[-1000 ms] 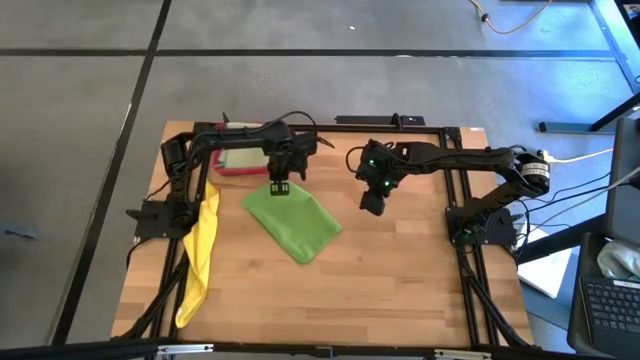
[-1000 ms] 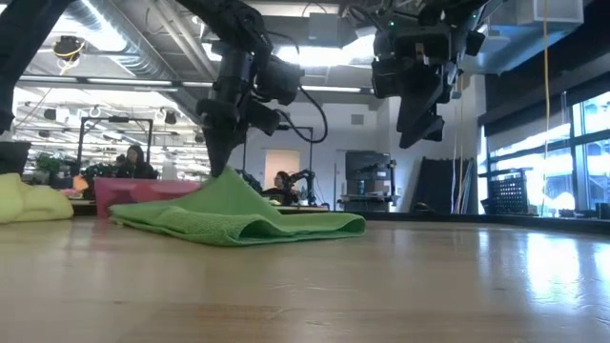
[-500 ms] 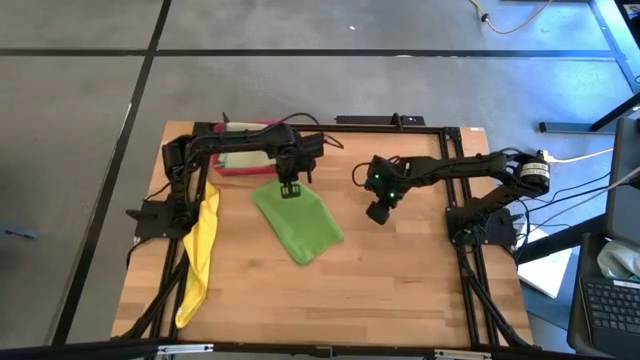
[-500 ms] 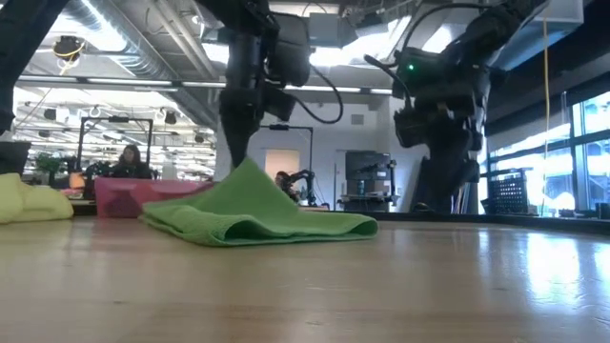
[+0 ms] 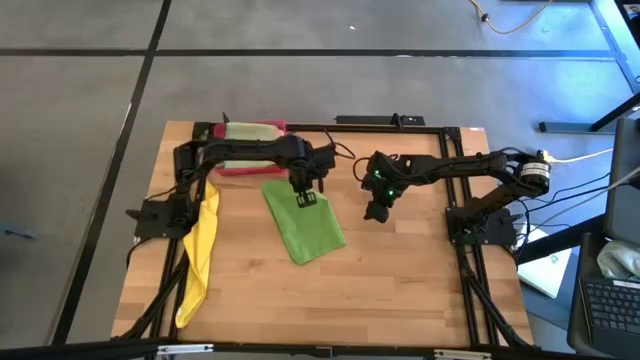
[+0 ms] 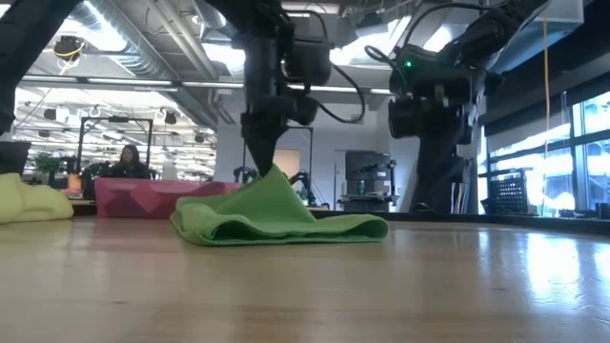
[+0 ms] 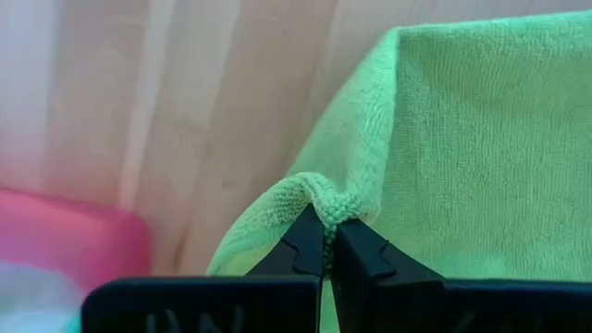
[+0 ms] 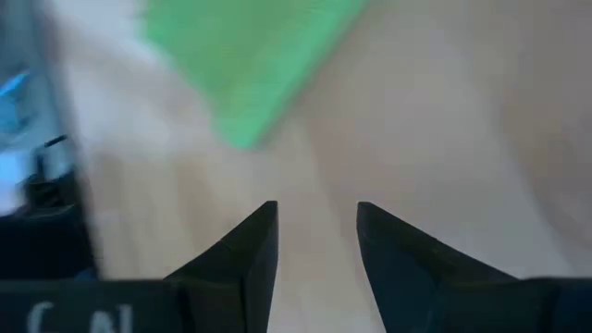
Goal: Fold microfiber towels
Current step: Fold the green microfiber towel
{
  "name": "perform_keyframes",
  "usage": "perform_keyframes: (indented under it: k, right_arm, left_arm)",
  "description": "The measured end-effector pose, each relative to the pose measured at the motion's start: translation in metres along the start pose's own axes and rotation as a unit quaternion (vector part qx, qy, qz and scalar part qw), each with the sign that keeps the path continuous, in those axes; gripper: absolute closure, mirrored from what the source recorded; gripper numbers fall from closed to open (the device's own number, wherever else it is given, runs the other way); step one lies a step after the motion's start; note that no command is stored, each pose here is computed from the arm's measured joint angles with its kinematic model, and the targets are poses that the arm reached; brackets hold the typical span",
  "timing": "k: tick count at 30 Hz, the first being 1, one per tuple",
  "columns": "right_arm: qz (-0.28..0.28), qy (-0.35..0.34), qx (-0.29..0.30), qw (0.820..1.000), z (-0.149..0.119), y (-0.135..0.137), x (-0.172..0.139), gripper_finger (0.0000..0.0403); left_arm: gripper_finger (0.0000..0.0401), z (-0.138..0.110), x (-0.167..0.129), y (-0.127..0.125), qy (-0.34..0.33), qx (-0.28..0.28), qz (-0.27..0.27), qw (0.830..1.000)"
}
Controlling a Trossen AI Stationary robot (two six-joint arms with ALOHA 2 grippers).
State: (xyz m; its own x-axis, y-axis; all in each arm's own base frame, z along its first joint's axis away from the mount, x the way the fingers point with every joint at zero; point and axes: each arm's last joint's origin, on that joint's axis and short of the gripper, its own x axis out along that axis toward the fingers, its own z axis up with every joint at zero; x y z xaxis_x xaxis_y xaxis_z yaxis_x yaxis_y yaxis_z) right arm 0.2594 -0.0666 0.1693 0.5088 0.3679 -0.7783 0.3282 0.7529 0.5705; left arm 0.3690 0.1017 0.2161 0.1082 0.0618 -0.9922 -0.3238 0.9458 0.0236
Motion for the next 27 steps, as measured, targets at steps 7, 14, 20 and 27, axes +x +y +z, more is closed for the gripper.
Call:
perform_keyframes:
  k: [7, 14, 20, 27]
  right_arm:
    - [0.028, -0.046, -0.144, 0.988, 0.016, 0.01, -0.006, 0.0251]
    - [-0.09, -0.143, -0.263, 0.95, 0.051, 0.027, -0.027, 0.0251]
    - [-0.067, -0.244, -0.288, 0.924, 0.076, 0.047, -0.044, 0.0251]
    - [-0.088, -0.244, -0.225, 0.939, 0.076, 0.037, -0.032, 0.0212]
  left_arm:
    - [0.04, 0.025, -0.007, -0.009, -0.014, 0.001, 0.007, 1.0]
    - [0.04, 0.034, -0.036, 0.002, -0.036, -0.013, 0.023, 0.999]
    - [0.0399, 0.035, -0.038, 0.011, -0.038, -0.023, 0.015, 0.999]
    - [0.0399, 0.037, -0.038, 0.015, -0.047, -0.031, 0.002, 0.998]
